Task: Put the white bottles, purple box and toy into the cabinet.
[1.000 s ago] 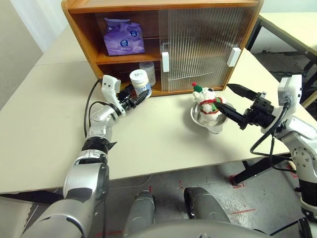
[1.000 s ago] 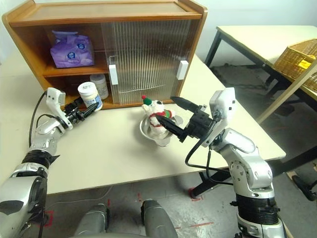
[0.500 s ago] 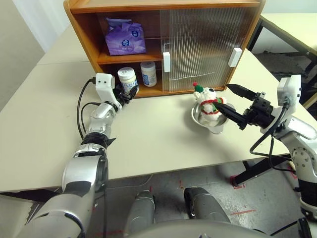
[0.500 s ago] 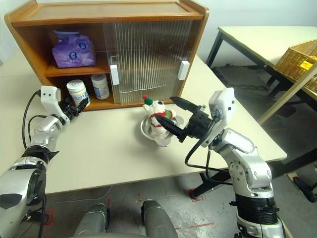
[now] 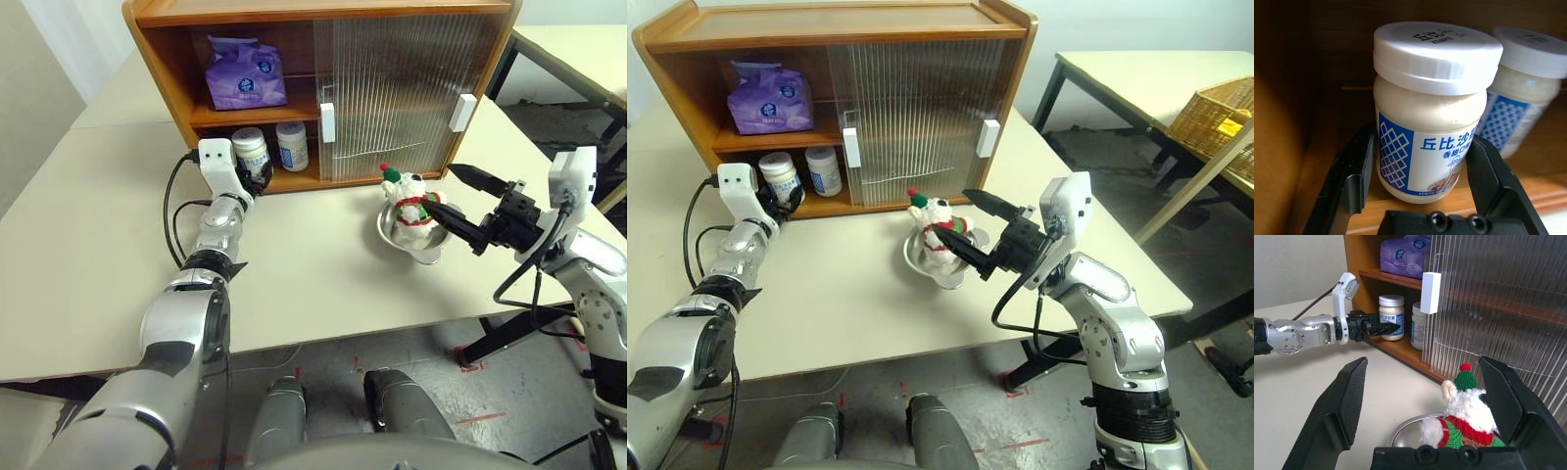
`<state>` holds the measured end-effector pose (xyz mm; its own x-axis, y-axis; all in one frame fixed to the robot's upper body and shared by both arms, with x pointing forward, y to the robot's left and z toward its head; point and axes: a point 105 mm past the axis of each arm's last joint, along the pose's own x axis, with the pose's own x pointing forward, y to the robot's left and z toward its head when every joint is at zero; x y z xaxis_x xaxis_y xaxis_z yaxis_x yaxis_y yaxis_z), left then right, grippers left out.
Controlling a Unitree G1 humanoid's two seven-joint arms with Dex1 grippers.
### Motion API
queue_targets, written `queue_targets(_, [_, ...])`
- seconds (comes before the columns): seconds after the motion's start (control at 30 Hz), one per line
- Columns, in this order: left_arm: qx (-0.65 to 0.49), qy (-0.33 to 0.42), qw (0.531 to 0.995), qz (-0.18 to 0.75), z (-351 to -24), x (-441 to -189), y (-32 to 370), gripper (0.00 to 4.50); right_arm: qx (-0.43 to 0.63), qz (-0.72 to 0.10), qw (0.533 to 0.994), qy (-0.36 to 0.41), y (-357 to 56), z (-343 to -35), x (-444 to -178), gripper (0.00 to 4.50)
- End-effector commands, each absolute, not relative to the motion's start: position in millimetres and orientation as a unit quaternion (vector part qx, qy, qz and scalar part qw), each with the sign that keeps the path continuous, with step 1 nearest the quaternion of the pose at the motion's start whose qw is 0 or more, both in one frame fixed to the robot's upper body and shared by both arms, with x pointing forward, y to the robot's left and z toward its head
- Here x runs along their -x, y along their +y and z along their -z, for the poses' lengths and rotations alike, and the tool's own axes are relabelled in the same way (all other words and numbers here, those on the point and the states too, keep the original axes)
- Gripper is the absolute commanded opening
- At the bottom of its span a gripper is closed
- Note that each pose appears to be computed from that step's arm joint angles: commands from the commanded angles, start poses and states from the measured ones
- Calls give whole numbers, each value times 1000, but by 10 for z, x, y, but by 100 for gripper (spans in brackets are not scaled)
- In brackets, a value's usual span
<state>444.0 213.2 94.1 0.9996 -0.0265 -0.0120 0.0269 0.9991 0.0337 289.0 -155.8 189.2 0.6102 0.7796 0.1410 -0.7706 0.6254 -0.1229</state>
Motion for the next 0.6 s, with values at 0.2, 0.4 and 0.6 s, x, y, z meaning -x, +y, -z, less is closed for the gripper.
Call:
queue_targets(0.2, [-15, 5, 1000, -14, -1034, -4514, 2112, 307, 26, -433, 897, -89, -1548, -1894, -2859, 450])
queue_targets(0.4, [-27, 14, 999, -34, -1048, -4542, 2113, 307, 26, -431, 898, -89, -1552, -1886, -2848, 450])
queue_targets(0.6, [-32, 19, 998, -44, -1050, -4551, 2129, 307, 25, -428, 899, -87, -1567, -1865, -2830, 450])
